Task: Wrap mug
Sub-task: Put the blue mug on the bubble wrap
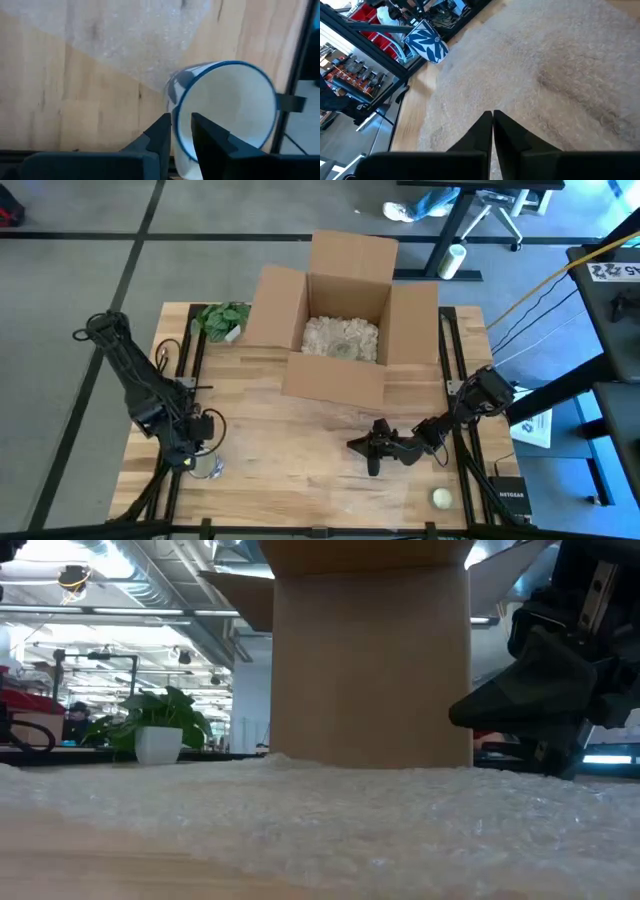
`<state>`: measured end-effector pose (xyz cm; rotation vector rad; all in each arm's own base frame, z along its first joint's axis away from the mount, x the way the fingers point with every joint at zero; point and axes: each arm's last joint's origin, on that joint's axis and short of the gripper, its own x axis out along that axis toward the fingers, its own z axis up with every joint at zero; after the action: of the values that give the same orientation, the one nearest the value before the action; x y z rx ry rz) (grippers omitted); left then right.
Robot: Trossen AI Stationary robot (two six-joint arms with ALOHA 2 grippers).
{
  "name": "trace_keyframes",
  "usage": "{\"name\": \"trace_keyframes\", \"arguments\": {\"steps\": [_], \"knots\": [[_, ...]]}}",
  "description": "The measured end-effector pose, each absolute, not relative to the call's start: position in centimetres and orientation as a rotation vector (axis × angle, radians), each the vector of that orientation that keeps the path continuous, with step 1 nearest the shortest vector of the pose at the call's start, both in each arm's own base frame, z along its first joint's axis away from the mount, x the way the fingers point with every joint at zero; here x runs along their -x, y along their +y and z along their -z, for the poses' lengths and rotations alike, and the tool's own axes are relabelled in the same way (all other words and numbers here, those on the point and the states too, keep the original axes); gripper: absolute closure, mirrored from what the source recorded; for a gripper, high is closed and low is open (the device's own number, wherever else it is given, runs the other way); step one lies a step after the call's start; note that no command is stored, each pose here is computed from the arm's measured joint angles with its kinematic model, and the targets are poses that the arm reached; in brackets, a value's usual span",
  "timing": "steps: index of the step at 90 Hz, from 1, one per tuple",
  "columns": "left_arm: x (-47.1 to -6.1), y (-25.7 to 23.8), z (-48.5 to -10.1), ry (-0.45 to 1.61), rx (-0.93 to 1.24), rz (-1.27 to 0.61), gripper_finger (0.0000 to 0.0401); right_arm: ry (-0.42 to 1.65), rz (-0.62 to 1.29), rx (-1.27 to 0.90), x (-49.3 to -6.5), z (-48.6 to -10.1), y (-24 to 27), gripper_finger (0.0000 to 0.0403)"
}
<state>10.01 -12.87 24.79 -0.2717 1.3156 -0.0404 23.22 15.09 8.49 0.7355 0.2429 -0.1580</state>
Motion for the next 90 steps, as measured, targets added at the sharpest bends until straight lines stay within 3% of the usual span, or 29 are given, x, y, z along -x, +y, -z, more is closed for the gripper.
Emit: {"name": "trace_keyframes", "arguments": {"steps": [61,77,90], "knots": [[-10.0,-12.9,-22.2,1.330,0.297,0.036,0.0344,0.246,0.151,-0.738,-23.2,-8.5,15.1,0.0403],[-9.9,-12.8,-22.2,1.339,0.288,0.021,0.0388,0.244,0.150,-0.740,-23.2,-8.5,15.1,0.0403],[-9.9,-12.8,-22.2,1.346,0.313,0.005,0.0396,0.244,0.150,-0.740,-23.2,-8.5,15.1,0.0403]]}}
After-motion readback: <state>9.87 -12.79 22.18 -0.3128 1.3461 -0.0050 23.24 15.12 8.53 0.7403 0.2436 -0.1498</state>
